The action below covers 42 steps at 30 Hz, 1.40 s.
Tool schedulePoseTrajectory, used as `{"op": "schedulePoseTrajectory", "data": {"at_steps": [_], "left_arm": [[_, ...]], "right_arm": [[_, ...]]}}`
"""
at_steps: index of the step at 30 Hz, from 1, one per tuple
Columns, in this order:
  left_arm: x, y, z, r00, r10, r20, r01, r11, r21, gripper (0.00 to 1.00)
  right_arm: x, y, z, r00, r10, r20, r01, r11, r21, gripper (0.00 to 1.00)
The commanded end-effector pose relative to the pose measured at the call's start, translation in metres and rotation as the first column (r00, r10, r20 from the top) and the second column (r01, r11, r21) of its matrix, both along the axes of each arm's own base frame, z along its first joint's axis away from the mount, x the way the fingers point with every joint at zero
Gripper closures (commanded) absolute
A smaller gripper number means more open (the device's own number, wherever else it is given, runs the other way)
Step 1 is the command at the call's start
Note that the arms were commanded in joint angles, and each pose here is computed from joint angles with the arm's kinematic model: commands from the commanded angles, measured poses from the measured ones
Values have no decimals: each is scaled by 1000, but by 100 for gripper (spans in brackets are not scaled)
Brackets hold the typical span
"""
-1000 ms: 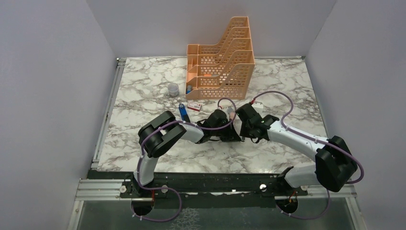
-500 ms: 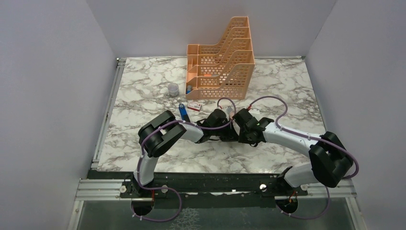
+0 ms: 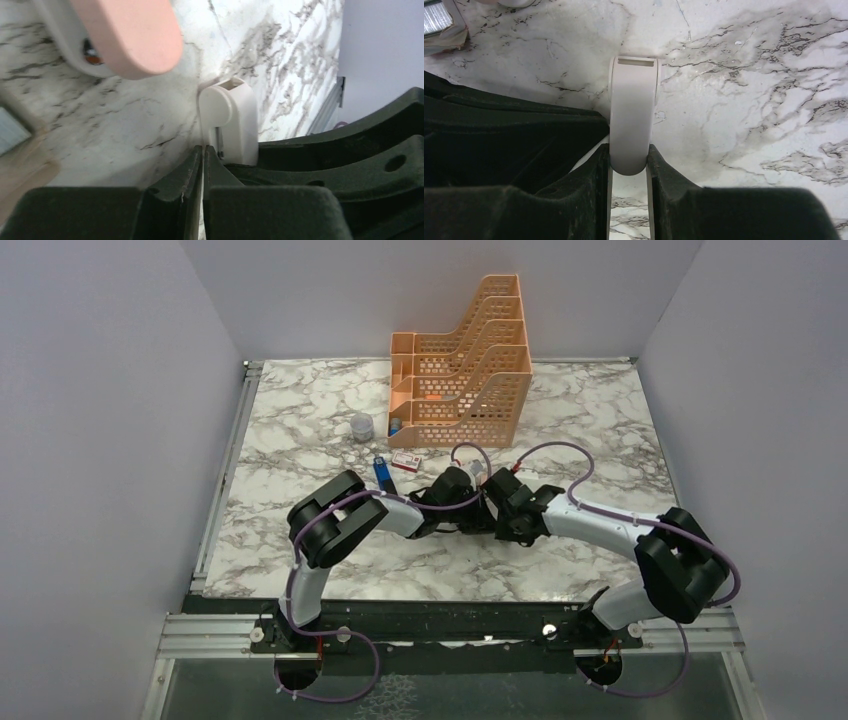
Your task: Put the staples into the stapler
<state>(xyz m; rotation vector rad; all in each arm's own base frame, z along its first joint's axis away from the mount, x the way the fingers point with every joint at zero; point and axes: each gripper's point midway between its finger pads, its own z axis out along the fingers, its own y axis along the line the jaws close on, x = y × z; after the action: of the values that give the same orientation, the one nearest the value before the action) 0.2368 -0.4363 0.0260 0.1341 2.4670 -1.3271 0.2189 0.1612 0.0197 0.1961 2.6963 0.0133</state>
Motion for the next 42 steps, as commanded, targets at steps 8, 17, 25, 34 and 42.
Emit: {"op": "schedulePoseTrajectory", "data": {"at_steps": [8, 17, 25, 34, 42], "left_arm": [[1, 35, -17, 998, 42, 54, -51, 981, 188, 79], [14, 66, 32, 976, 79, 204, -135, 951, 278, 56], [32, 129, 146, 859, 80, 506, -292, 887, 357, 5], [17, 262, 276, 595, 301, 745, -652, 723, 229, 1], [-20, 353, 339, 419, 418, 806, -789, 607, 96, 1]], "right_arm": [[12, -15, 32, 986, -106, 131, 106, 994, 5, 39], [19, -30, 103, 936, -115, 333, 92, 992, 83, 25], [14, -61, 194, 847, -115, 519, 73, 992, 99, 0], [-3, -121, 283, 644, -197, 739, 159, 980, 123, 0], [-14, -148, 321, 556, -232, 798, 210, 968, 134, 0]]}}
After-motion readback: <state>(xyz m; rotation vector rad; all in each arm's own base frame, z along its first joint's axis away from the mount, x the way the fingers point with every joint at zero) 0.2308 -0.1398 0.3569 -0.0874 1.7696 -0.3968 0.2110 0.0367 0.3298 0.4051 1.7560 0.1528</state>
